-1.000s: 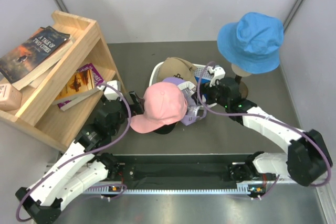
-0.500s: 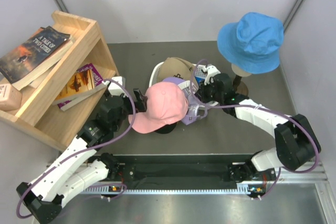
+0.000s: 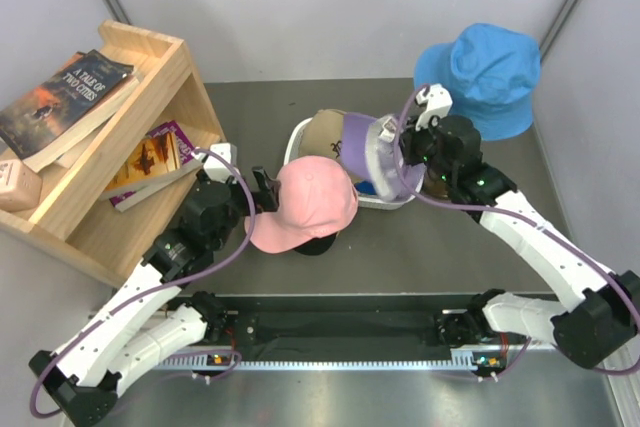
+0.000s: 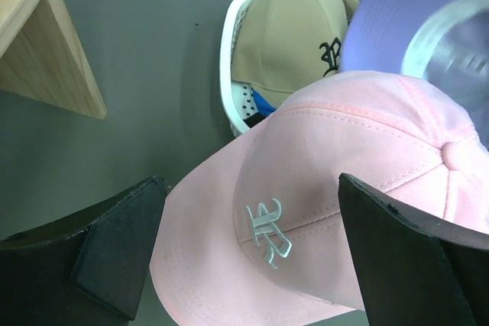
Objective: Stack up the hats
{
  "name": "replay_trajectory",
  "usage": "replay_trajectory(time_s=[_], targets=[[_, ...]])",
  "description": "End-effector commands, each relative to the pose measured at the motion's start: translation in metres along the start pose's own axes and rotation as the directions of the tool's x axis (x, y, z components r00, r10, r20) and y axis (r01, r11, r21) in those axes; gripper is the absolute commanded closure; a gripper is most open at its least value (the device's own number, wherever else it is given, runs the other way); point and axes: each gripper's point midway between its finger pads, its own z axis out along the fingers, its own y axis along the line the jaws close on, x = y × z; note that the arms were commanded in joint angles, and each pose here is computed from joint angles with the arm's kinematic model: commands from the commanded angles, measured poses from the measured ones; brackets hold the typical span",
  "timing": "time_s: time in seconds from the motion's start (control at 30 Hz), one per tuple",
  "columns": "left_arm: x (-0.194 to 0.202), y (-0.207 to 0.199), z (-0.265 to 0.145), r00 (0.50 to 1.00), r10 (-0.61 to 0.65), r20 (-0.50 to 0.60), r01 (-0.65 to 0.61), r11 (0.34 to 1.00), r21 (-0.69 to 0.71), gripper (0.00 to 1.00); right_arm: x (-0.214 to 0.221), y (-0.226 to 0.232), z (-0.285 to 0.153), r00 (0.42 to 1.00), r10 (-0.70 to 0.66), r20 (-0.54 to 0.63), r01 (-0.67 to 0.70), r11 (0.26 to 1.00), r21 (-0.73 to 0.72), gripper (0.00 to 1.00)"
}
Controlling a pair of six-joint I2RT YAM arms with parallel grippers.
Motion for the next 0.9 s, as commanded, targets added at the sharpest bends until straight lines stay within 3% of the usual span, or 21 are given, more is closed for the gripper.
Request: replay_trajectory(time_s=[0.0,0.37,0.6,0.73,0.87], targets=[[-0.037,-0.019,-0.004,0.996,-0.021,0.088,0.015,0.997,0.072,0.01,-0.069,-0.006,-0.021,0.986,-0.040,0.159,0.035,0.999,0.036,1.00],[-0.073,-0.079,0.001,0.986,0.009,0.166,-0.062,0.946,0.318,0.01,-0.123,0.031,-0.060,0.949,-0.137,0.283,0.167,0.982,-0.084,1.00],[-0.098,-0.127,-0.011,0.955,0.135,0.265,-0.257,0.822,0.508,0.01,-0.129,0.084,-0.091,0.924,-0.180,0.338,0.276,0.925,-0.260,1.00],[-0.111,-0.145,-0.028,0.914,0.183,0.362,-0.373,0.730,0.573,0.01,-0.133,0.103,-0.109,0.912,-0.196,0.359,0.322,0.886,-0.334,1.00],[-0.130,-0.156,-0.040,0.883,0.195,0.427,-0.435,0.680,0.590,0.01,-0.142,0.114,-0.126,0.899,-0.202,0.389,0.357,0.853,-0.380,1.00]])
